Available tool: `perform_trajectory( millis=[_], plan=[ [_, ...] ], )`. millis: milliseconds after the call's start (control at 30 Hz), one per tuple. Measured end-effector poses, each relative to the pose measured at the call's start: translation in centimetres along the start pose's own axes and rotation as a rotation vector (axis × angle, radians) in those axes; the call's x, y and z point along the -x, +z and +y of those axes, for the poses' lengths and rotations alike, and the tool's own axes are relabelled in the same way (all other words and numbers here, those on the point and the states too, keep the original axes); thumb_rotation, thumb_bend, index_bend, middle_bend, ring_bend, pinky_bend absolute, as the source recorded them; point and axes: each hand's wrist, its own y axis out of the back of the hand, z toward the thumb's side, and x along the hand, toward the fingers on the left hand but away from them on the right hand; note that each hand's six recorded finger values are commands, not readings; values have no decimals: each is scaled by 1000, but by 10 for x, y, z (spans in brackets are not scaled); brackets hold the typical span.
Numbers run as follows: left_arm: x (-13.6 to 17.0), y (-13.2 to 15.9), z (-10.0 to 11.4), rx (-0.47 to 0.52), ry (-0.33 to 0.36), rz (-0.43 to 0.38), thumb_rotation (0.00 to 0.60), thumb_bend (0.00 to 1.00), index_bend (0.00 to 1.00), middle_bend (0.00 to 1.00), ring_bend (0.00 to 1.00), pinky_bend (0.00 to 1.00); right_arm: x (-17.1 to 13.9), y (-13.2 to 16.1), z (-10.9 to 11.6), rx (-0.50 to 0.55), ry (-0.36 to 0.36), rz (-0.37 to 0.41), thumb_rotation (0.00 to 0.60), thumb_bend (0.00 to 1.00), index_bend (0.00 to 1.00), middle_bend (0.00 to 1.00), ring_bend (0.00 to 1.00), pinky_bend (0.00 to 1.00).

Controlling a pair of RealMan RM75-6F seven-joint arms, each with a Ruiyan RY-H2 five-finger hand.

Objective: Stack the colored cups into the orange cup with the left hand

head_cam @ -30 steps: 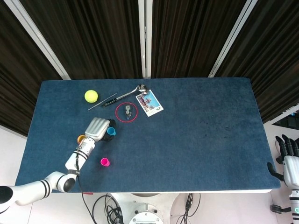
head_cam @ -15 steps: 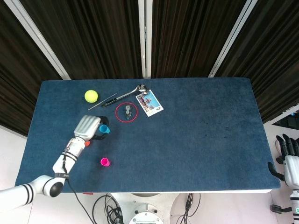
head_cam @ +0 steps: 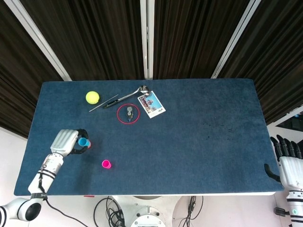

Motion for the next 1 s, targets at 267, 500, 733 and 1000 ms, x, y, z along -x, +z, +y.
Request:
perform_trajectory(
  millis=[267,500,733,1000],
  plan=[
    [-2,-11,4,18,27,17,600,282,476,488,543,600,1,3,2,-7,-2,-5,600,286,0,0,0,0],
    [-7,-18,-1,21,11,35,600,281,443,463,519,586,1,4,0,-9,4,-6,600,287,0,0,0,0],
    [-8,-20,-3,26,9,35,600,254,212,300,374,500,1,3,3,-10,-3,-12,600,286,0,0,0,0],
    [-2,-13,6,7,60,3,600,243,224,290,325,457,1,2,2,-9,-1,-12,600,289,0,0,0,0]
  ],
)
